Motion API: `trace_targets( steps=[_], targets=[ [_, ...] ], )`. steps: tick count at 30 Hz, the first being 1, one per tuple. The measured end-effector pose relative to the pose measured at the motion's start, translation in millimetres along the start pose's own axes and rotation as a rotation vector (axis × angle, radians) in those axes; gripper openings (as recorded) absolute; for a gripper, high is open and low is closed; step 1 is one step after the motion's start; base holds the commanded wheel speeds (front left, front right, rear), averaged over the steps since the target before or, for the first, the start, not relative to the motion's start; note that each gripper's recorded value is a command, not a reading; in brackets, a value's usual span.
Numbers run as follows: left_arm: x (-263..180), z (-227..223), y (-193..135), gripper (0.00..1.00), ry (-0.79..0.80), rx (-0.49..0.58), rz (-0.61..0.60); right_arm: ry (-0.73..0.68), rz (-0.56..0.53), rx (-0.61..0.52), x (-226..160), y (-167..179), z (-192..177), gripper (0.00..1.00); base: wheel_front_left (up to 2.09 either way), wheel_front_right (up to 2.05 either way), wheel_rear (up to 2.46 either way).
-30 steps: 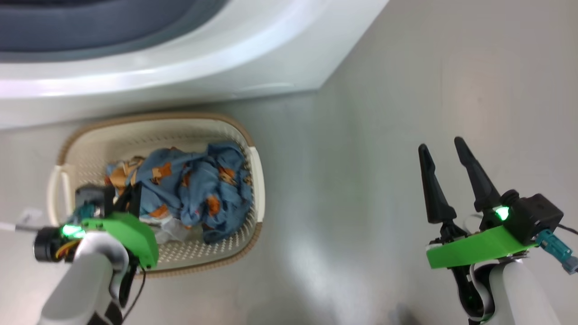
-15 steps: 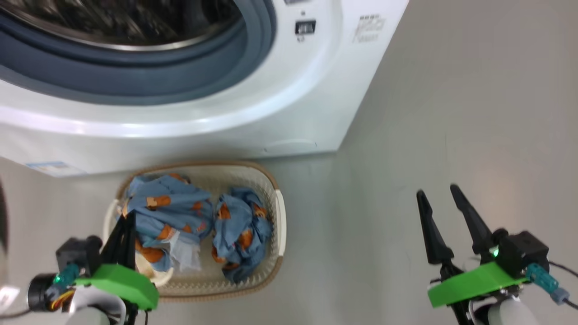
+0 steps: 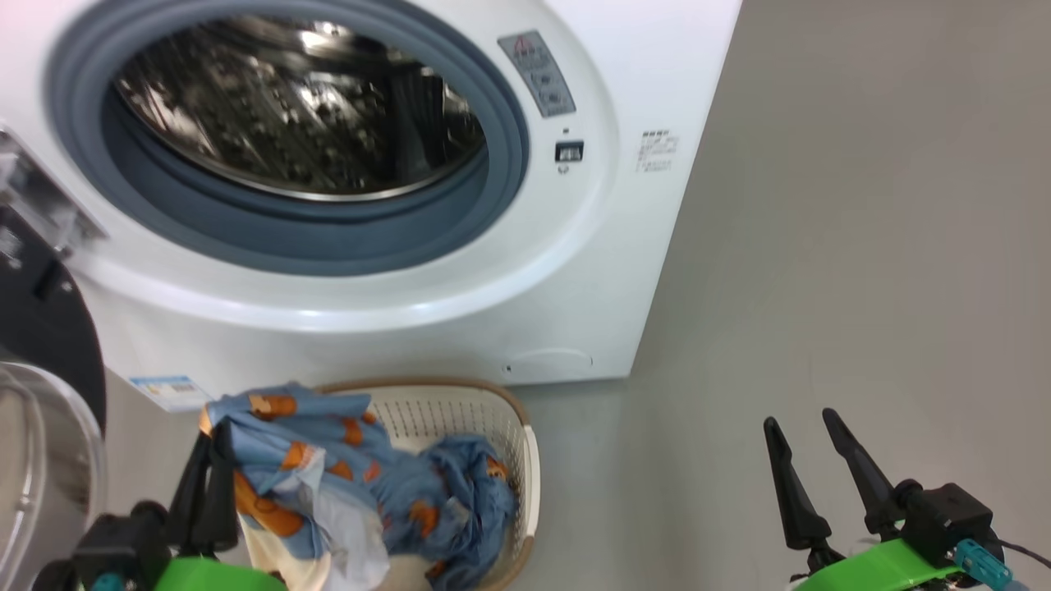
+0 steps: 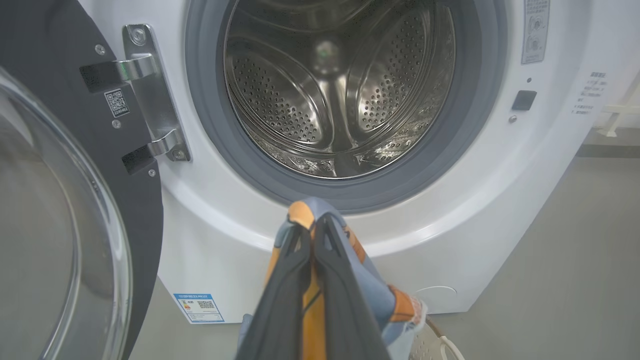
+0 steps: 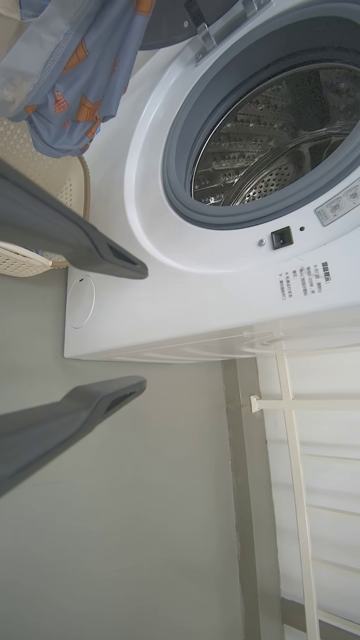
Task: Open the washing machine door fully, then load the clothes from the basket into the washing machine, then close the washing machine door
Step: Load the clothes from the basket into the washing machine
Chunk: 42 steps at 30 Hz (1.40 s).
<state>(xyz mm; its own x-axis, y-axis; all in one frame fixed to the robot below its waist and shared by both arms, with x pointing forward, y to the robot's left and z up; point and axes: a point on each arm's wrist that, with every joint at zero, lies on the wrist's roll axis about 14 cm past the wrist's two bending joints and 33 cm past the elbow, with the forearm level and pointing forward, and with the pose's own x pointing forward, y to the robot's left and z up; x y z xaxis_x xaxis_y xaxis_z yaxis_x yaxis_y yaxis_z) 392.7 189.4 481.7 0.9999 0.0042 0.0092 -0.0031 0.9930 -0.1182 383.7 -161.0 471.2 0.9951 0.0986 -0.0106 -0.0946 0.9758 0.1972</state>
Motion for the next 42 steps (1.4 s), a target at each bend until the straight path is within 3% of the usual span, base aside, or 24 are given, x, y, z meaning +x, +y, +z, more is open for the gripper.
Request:
trace_targets(
  steps=[8, 23, 31, 42],
  targets=[
    [-31.7, 38.9, 0.5, 0.00, -0.116, 0.014, 0.018, -0.066, 0.012, -0.008, -13.6, 5.3, 23.0, 1.00, 0.00, 0.00, 0.00],
    [-55.6, 43.8, 7.6, 0.00, -0.130, 0.008, 0.053, -0.093, 0.007, -0.012, -25.8, 4.5, 31.8, 1.00, 0.00, 0.00, 0.00],
    [-51.0, 29.2, 7.1, 0.00, -0.084, 0.002, 0.047, -0.070, 0.003, -0.009, -23.4, 3.1, 24.5, 1.00, 0.00, 0.00, 0.00],
    [-0.9, 26.5, -12.4, 0.00, -0.087, -0.024, -0.033, -0.030, -0.016, -0.006, -17.4, -3.6, 11.4, 1.00, 0.00, 0.00, 0.00]
  ],
)
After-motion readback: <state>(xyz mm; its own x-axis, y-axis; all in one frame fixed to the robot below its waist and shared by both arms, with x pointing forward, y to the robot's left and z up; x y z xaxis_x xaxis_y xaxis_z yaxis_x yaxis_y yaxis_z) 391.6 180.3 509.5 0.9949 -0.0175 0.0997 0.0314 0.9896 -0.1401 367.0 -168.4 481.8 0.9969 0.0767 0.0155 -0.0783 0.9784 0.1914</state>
